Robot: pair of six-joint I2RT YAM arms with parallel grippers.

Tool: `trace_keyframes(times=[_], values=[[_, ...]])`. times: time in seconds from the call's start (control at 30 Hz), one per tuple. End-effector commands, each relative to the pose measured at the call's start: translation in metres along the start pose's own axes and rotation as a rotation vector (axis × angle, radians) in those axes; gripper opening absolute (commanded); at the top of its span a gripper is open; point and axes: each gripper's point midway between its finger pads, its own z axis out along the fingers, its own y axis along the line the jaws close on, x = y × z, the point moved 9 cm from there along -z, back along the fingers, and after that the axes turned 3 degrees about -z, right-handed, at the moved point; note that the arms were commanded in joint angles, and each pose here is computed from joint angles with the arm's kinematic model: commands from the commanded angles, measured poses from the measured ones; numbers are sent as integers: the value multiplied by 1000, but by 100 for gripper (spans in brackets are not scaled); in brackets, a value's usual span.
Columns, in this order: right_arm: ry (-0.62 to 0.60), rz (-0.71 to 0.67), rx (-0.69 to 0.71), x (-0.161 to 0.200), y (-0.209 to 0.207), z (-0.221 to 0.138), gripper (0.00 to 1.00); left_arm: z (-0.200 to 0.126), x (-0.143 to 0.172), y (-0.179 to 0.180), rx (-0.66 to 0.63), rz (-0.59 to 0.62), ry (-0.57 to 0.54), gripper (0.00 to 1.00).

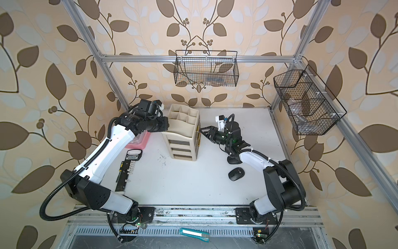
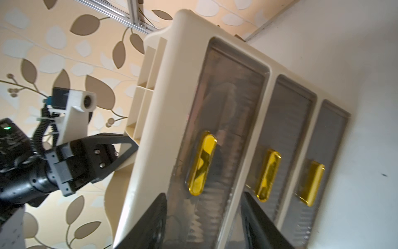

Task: Take the mice out of the drawer
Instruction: Close the drawer of the storage box, then open the drawer in the storage box.

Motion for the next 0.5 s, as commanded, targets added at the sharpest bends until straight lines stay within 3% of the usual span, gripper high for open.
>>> trace_keyframes(times=[0.0,0.47], values=[[-17,68,-123,-3,6,11,52,-1,6,-1,11,-27,70,6],[-11,153,-159,0,-7,35,29,-2,2,-2,0,-29,60,6]])
